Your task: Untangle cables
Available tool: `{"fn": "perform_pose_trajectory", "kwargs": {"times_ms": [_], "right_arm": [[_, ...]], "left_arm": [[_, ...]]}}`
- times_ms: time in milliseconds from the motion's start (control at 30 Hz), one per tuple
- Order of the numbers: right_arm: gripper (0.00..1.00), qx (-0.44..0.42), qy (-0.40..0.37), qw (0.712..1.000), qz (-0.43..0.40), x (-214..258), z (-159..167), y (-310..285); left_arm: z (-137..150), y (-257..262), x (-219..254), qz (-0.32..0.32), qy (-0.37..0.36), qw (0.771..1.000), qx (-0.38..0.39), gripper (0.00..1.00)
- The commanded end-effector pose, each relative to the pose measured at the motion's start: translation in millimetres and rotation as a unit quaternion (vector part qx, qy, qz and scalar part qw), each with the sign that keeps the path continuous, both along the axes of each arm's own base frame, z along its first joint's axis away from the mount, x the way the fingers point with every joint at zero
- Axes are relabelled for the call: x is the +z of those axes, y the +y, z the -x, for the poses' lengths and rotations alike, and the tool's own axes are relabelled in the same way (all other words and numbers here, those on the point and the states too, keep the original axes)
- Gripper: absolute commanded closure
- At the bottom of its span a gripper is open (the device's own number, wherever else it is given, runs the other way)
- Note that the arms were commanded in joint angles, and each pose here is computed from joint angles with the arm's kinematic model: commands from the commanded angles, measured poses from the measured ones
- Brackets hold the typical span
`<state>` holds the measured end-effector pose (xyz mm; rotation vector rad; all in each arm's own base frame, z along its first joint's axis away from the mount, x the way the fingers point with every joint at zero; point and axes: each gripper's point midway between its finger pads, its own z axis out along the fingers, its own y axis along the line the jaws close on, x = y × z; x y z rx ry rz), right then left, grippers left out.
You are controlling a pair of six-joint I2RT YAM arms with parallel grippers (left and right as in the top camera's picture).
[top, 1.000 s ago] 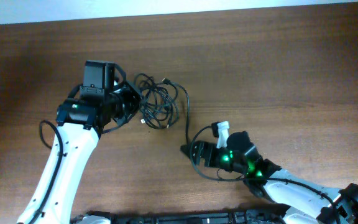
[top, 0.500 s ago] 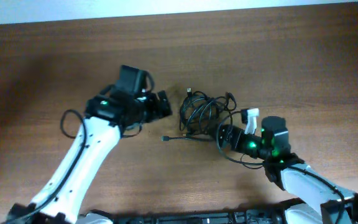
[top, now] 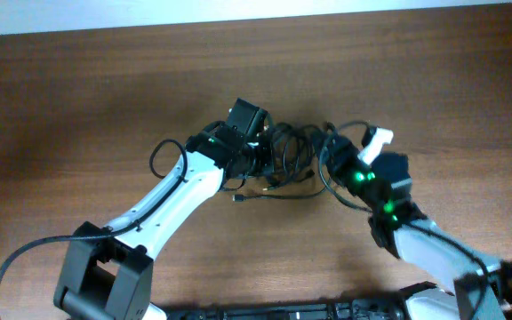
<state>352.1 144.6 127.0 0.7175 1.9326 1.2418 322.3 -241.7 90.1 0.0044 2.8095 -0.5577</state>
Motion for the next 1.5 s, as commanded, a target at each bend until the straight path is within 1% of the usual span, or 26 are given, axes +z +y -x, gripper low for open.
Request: {"fn": "perform_pose_trajectory", "kwargs": {"times_ms": [0,100,133,200,267,300,400,467,500,533,567,667,733,833,933,967,1000,1033,1067,1133,1200,1300,1333,1367,1433,1467], "right_arm": [[0.33,0.014,-0.005,1.0,-0.004,7.7,-21.8,14.6],[0.33,0.044,-0.01,0.999,0.007,5.3,-20.8,22.8],[0.33,0.09,-0.033,0.995,0.029,6.7,-13.2,32.5],[0.33,0.119,-0.053,0.99,0.048,7.3,-8.5,37.8],[0.33,0.122,-0.039,0.99,0.053,0.4,-5.9,37.6],[0.33,0.128,-0.022,0.989,0.066,-10.1,-2.1,36.7],[0.33,0.14,-0.022,0.986,0.091,-18.0,1.5,36.2],[0.33,0.145,-0.026,0.984,0.104,-20.6,2.4,35.7],[0.33,0.146,-0.026,0.982,0.114,-23.2,2.8,34.6],[0.33,0.147,-0.021,0.982,0.117,-26.0,3.9,34.0],[0.33,0.147,-0.021,0.982,0.117,-26.2,4.0,34.0],[0.33,0.148,-0.015,0.982,0.117,-28.6,5.2,33.7],[0.33,0.148,-0.007,0.982,0.119,-31.7,6.3,32.9],[0.32,0.149,0.02,0.981,0.123,-42.9,11.8,30.8],[0.32,0.17,0.05,0.972,0.155,-63.1,24.9,27.2],[0.32,0.18,0.068,0.966,0.171,-73.6,32.5,24.5],[0.32,0.176,0.071,0.966,0.175,-75.2,32.3,23.0],[0.32,0.167,0.074,0.966,0.181,-76.7,30.4,19.8],[0.32,0.166,0.074,0.966,0.182,-76.8,30.2,19.4],[0.32,0.166,0.074,0.966,0.182,-76.9,30.2,19.3],[0.32,0.166,0.075,0.966,0.183,-77.5,30.6,19.1],[0.32,0.166,0.075,0.966,0.183,-77.5,30.6,19.1],[0.32,0.166,0.075,0.966,0.183,-77.5,30.6,19.1],[0.32,0.166,0.075,0.966,0.182,-77.5,30.6,19.2],[0.32,0.237,0.055,0.958,0.15,-68.6,46.5,39.2],[0.18,0.267,0.05,0.954,0.127,-63.0,54.5,47.9]], "left_arm": [[2.2,-1.3,-2.7,-0.001,0.007,1.0,0.0,1.0],[3.7,-1.1,-3.3,-0.003,0.01,1.0,-0.001,1.0],[7.8,1.5,-5.5,-0.009,0.019,1.0,-0.001,1.0],[37.4,23.1,-25.9,-0.044,0.095,0.993,0.048,1.0],[73.9,86.2,-52.2,-0.17,0.157,0.956,0.182,1.0],[89.7,106.8,-55.5,-0.21,0.177,0.934,0.228,1.0],[110.3,119.1,-43.8,-0.235,0.204,0.923,0.227,1.0],[102.7,114.6,-3.0,-0.185,0.155,0.942,0.232,0.98],[98.2,113.8,18.8,-0.156,0.12,0.952,0.233,0.87],[93.4,119.5,47.3,-0.129,0.066,0.959,0.244,0.32],[90.6,127.5,66.9,-0.114,0.025,0.96,0.255,0.03],[71.1,164.5,123.6,-0.106,-0.132,0.933,0.317,0.01],[51.8,166.9,128.9,-0.115,-0.171,0.92,0.335,0.05],[-2.5,132.7,99.5,-0.123,-0.186,0.926,0.305,0.07],[-46.3,124.1,39.7,-0.09,-0.119,0.94,0.306,0.09],[-56.3,126.3,21.8,-0.059,-0.082,0.949,0.298,0.15],[-67.4,135.3,8.6,-0.022,-0.051,0.95,0.306,0.34],[-71.7,139.0,3.6,0.004,-0.033,0.95,0.31,0.38],[-74.8,148.2,-8.4,0.02,-0.008,0.948,0.319,0.37],[-75.5,132.5,-29.4,0.041,0.019,0.963,0.265,0.3],[-71.1,127.2,-47.2,0.042,0.044,0.967,0.246,0.3],[-69.9,125.3,-55.3,0.043,0.054,0.967,0.244,0.46],[-67.4,124.9,-65.7,0.037,0.066,0.967,0.244,0.68],[-67.1,125.9,-67.8,0.034,0.068,0.967,0.245,0.98],[-75.3,129.5,-33.1,0.051,0.054,0.965,0.25,1.0],[-76.9,129.7,-12.5,0.056,0.041,0.966,0.249,1.0]]}}
